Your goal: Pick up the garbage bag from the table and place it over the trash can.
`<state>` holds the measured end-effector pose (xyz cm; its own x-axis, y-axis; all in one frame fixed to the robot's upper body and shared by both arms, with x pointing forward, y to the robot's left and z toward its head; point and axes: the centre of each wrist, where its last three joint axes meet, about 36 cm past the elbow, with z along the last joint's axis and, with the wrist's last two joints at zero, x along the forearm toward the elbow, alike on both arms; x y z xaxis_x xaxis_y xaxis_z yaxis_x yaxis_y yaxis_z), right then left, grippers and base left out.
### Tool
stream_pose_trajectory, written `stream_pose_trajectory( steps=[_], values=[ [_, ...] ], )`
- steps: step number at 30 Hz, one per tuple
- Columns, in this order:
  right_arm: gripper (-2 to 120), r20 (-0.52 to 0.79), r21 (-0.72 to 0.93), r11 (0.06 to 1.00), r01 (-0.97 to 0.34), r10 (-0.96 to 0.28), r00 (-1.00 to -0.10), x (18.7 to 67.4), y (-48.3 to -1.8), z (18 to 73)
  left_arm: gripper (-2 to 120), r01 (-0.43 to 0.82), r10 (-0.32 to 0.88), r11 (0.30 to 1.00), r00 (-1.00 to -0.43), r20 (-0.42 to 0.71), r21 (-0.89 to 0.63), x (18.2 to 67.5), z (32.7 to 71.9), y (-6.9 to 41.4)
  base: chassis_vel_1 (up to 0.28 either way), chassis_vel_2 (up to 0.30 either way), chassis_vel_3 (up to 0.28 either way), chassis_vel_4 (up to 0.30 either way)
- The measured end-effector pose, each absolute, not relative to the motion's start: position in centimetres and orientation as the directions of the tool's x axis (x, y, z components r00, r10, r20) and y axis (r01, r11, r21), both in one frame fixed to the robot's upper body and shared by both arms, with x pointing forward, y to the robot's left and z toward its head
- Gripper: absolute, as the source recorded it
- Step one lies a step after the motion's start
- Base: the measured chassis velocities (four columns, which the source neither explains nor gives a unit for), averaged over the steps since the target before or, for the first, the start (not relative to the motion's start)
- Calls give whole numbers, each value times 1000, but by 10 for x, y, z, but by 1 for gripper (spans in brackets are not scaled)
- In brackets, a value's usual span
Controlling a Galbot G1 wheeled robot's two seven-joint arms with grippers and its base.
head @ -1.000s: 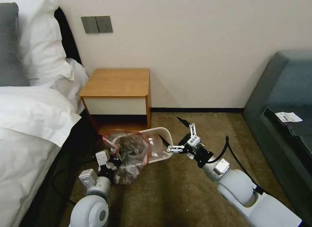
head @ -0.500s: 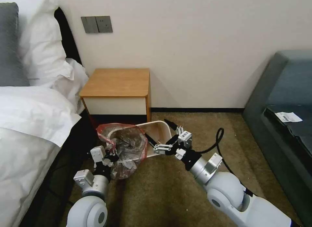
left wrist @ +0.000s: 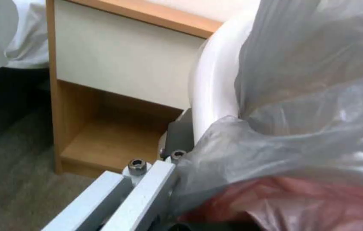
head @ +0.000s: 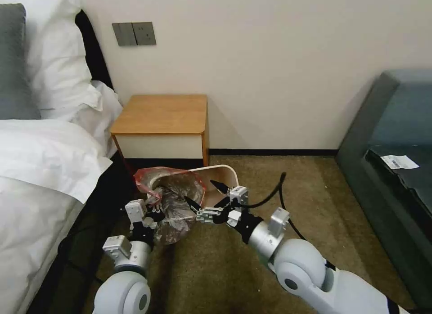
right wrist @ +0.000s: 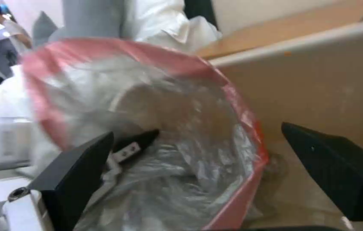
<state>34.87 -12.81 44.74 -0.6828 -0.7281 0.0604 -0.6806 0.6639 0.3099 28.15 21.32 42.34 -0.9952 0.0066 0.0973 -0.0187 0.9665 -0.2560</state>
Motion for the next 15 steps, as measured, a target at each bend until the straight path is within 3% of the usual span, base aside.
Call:
stream_pose_trajectory(
  steps=[9, 15],
  values=[
    [100, 108, 337, 695, -635, -698, -707, 368, -118, 431, 5, -10, 13, 966, -996, 88, -258, 279, 427, 212, 0, 0, 0, 0],
    [81, 102, 340, 692, -637, -700, -707, 368, -115, 430, 5, -10, 13, 966, -996, 87, -258, 279, 427, 212, 0, 0, 0, 0]
  ],
)
